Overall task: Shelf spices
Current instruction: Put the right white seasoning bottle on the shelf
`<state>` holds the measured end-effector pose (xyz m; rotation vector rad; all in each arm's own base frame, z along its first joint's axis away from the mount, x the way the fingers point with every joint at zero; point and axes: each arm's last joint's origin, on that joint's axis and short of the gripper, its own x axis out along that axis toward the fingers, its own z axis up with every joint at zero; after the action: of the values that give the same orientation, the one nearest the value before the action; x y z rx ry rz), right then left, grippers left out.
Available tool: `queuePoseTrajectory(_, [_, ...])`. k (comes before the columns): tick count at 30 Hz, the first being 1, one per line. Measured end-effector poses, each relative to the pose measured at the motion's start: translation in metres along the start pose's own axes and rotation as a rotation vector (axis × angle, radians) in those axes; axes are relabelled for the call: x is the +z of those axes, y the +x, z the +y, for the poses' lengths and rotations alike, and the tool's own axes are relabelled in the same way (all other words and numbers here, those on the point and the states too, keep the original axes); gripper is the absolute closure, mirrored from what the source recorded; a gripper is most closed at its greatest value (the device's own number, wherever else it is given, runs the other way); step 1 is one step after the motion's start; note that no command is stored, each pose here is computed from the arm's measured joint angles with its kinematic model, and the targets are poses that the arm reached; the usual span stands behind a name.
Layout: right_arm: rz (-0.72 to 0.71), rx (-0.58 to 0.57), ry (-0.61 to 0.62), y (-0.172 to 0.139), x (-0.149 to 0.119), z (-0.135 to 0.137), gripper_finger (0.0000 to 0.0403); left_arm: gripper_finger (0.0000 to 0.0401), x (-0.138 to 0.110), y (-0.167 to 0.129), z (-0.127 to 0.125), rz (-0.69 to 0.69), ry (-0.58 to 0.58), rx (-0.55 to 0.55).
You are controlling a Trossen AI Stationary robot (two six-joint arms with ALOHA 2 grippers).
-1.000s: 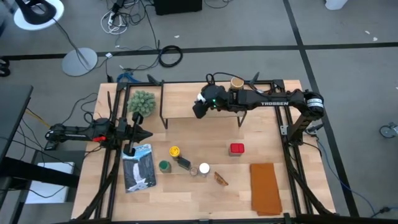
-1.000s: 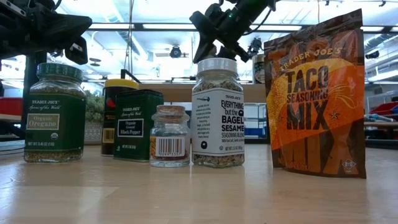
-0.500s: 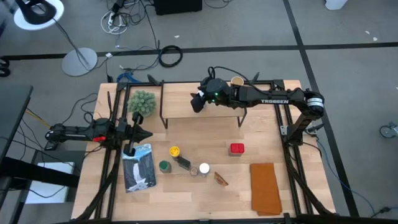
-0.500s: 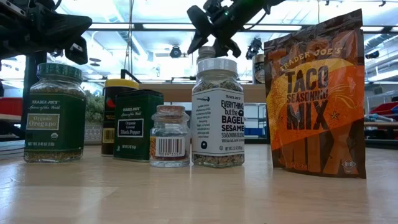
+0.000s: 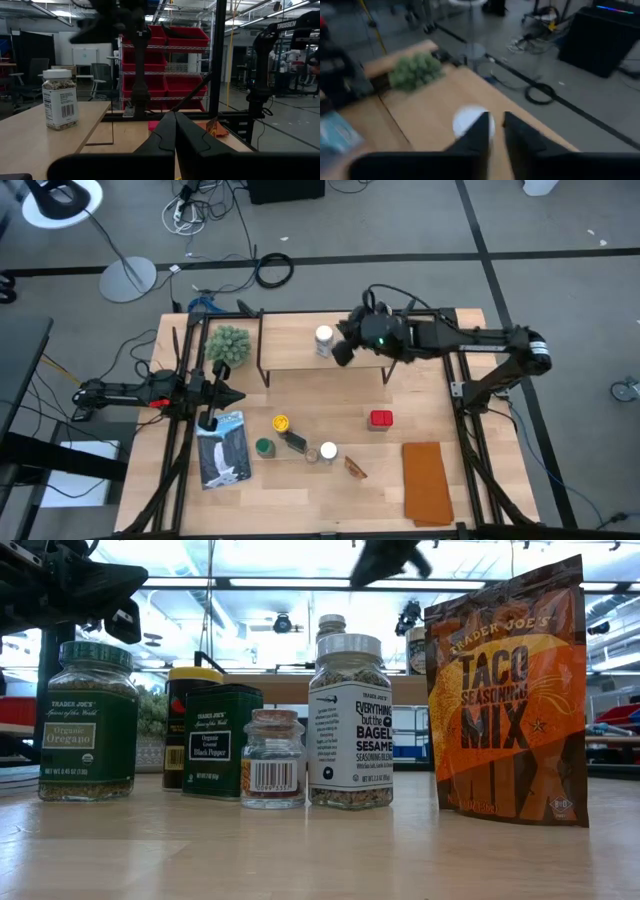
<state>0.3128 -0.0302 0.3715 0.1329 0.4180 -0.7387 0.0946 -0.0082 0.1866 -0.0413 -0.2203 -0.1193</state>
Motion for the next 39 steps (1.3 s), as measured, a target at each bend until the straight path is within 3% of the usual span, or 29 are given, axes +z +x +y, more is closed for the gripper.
queuePoseTrajectory(4, [0.005, -0.133, -0.060, -0.021, -0.024, 0.014, 0.0388, 0.0395, 0.000, 0.000, 0.000, 0.000, 0.000, 0.000])
queuePoseTrajectory(7, [0.016, -0.167, -0.055, -0.029, -0.053, 0.022, 0.0396, 0.0395, 0.000, 0.000, 0.000, 0.000, 0.000, 0.000])
queuePoseTrajectory(12, [0.034, -0.162, 0.002, -0.025, -0.113, 0.033, 0.0399, 0.0395, 0.000, 0.000, 0.000, 0.000, 0.000, 0.000])
queuePoseTrajectory(16, [-0.035, -0.104, 0.079, -0.015, -0.142, 0.038, 0.0400, 0.0395, 0.000, 0.000, 0.000, 0.000, 0.000, 0.000])
queuePoseTrajectory(24, [-0.199, 0.017, 0.098, 0.019, -0.144, 0.022, 0.0402, 0.0395, 0.000, 0.000, 0.000, 0.000, 0.000, 0.000])
queuePoseTrajectory(28, [-0.211, -0.020, 0.132, 0.034, -0.139, 0.005, 0.0402, 0.0395, 0.000, 0.000, 0.000, 0.000, 0.000, 0.000])
queuePoseTrajectory(39, [-0.218, 0.039, 0.163, 0.053, -0.125, -0.018, 0.0403, 0.0395, 0.000, 0.000, 0.000, 0.000, 0.000, 0.000])
